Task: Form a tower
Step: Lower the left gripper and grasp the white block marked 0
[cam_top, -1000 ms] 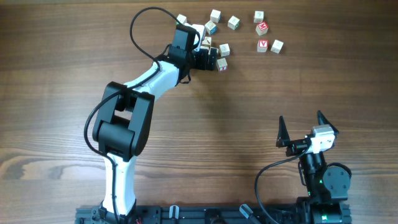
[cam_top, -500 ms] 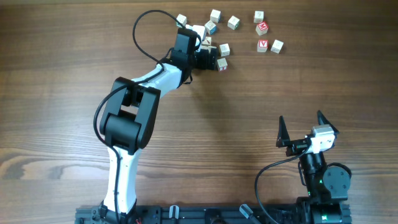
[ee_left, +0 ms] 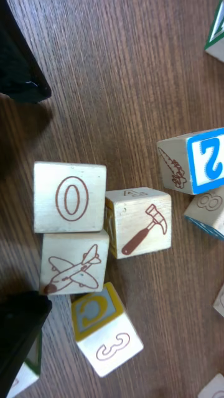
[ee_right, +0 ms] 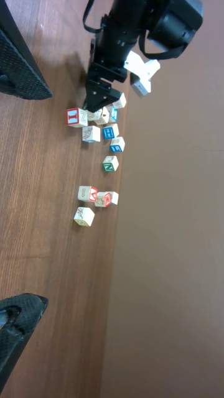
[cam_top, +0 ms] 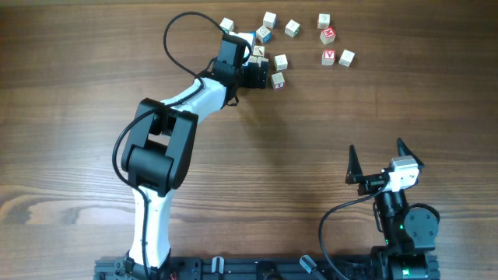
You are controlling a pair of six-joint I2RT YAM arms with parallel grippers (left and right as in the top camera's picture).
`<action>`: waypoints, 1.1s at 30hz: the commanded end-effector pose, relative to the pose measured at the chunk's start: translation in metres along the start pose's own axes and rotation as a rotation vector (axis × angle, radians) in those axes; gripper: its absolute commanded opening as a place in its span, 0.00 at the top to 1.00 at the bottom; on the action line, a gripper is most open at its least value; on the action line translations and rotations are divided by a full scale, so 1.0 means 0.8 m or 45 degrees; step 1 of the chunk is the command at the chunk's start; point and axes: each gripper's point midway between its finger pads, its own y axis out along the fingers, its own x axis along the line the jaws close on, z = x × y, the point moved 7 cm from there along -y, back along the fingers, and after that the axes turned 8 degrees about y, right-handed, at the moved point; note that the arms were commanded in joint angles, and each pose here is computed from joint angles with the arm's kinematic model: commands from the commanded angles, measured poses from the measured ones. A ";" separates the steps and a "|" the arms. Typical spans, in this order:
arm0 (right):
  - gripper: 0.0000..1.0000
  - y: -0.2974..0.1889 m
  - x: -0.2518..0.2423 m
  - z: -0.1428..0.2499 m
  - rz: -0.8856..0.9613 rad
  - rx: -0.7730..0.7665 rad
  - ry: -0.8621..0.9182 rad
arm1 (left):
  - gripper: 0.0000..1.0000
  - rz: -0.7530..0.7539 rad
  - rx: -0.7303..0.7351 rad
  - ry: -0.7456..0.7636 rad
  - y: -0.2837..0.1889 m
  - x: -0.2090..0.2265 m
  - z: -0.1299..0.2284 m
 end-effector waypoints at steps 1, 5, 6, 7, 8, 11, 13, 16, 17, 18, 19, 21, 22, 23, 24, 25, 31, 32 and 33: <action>0.00 -0.001 0.001 -0.002 -0.008 -0.015 0.009 | 0.00 -0.016 -0.090 -0.002 -0.032 -0.002 -0.036; 0.00 -0.001 0.001 -0.002 -0.007 -0.015 0.009 | 0.00 -0.015 -0.101 -0.001 -0.035 -0.003 -0.040; 0.00 -0.001 0.001 -0.002 -0.007 -0.015 0.009 | 0.00 -0.015 -0.101 0.000 -0.035 -0.003 -0.040; 0.00 0.000 0.001 -0.002 -0.007 -0.014 0.009 | 0.00 -0.016 -0.101 0.010 -0.035 -0.003 -0.040; 0.00 0.000 0.001 -0.002 -0.007 -0.014 0.009 | 0.00 -0.023 -0.107 0.007 -0.035 0.000 -0.041; 0.00 0.000 0.001 -0.002 -0.008 -0.014 0.009 | 0.05 -0.038 -0.139 -0.008 -0.036 0.012 -0.046; 0.00 0.000 0.001 -0.002 -0.007 -0.014 0.009 | 0.12 -0.056 -0.182 -0.024 -0.037 0.026 -0.053; 0.00 0.000 0.001 -0.002 -0.008 -0.014 0.009 | 0.00 -0.071 -0.240 -0.082 -0.031 0.042 -0.058; 0.00 0.000 0.001 -0.002 -0.007 -0.014 0.008 | 0.00 -0.070 -0.241 -0.081 -0.027 0.042 -0.056; 0.00 0.000 0.001 -0.002 -0.008 -0.014 0.008 | 0.00 -0.067 -0.243 -0.077 -0.023 0.040 -0.054; 0.00 0.000 0.001 -0.002 -0.008 -0.014 0.009 | 0.00 -0.061 -0.257 -0.065 -0.019 0.037 -0.054; 0.00 0.000 0.001 -0.002 -0.008 -0.014 0.009 | 0.03 -0.050 -0.291 -0.050 -0.012 0.031 -0.055; 0.00 0.000 0.001 -0.002 -0.007 -0.014 0.008 | 0.04 -0.049 -0.306 -0.050 -0.007 0.031 -0.054; 0.00 0.000 0.001 -0.002 -0.008 -0.014 0.009 | 0.03 -0.049 -0.306 -0.049 -0.001 0.032 -0.050; 0.00 0.000 0.001 -0.002 -0.008 -0.014 0.009 | 0.00 -0.050 -0.289 -0.050 0.007 0.033 -0.042; 0.00 0.000 0.001 -0.002 -0.007 -0.014 0.009 | 0.00 -0.051 -0.271 -0.052 0.013 0.033 -0.036; 0.00 0.000 0.001 -0.002 -0.008 -0.014 0.009 | 0.00 -0.057 -0.176 -0.059 0.033 0.037 -0.006; 0.00 0.000 0.001 -0.002 -0.007 -0.014 0.009 | 0.00 -0.059 -0.166 -0.052 0.034 0.037 -0.004; 0.00 0.000 0.001 -0.002 -0.007 -0.014 0.008 | 0.00 -0.063 -0.143 -0.014 0.034 0.038 -0.001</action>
